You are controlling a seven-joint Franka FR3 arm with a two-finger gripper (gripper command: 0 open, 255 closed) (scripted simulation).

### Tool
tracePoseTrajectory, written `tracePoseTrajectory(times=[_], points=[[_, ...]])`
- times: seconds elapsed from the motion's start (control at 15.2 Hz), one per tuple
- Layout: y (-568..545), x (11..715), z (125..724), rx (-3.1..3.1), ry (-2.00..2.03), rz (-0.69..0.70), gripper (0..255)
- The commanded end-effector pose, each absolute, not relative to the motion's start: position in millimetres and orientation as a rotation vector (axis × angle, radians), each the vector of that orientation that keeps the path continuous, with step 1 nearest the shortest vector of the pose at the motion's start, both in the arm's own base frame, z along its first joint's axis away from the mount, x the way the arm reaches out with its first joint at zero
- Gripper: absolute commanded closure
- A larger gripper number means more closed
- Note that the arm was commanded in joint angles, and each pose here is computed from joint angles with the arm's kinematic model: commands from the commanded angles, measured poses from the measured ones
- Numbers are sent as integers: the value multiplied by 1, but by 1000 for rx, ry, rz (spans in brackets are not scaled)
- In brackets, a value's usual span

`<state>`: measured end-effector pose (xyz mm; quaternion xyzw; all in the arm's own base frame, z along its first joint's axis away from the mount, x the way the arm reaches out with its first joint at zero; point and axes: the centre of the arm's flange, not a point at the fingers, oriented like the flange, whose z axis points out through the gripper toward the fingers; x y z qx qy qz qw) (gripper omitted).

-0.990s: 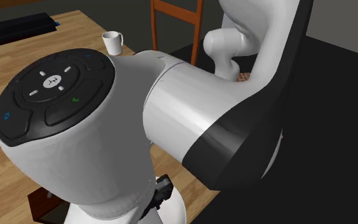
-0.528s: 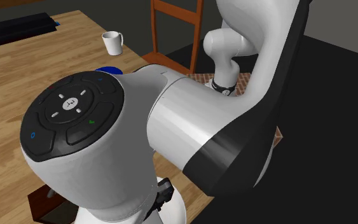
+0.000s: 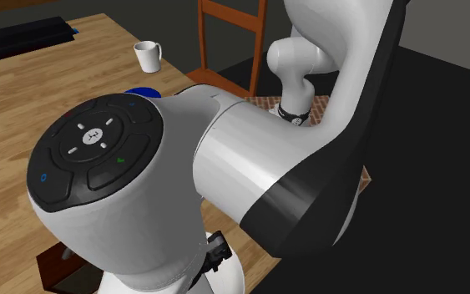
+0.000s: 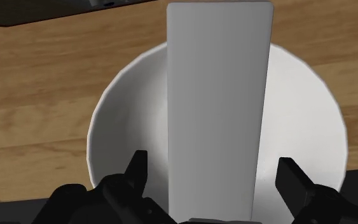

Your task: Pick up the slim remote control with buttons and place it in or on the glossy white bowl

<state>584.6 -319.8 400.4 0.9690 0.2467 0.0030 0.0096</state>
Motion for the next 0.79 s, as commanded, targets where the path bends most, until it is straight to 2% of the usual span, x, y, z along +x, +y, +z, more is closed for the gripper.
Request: tracePoseTrajectory(times=[0.0,0.26,0.73], points=[[-320,585,400,3026,770,10,0],[-319,584,450,3026,770,10,0],[-319,584,450,3026,770,10,0]])
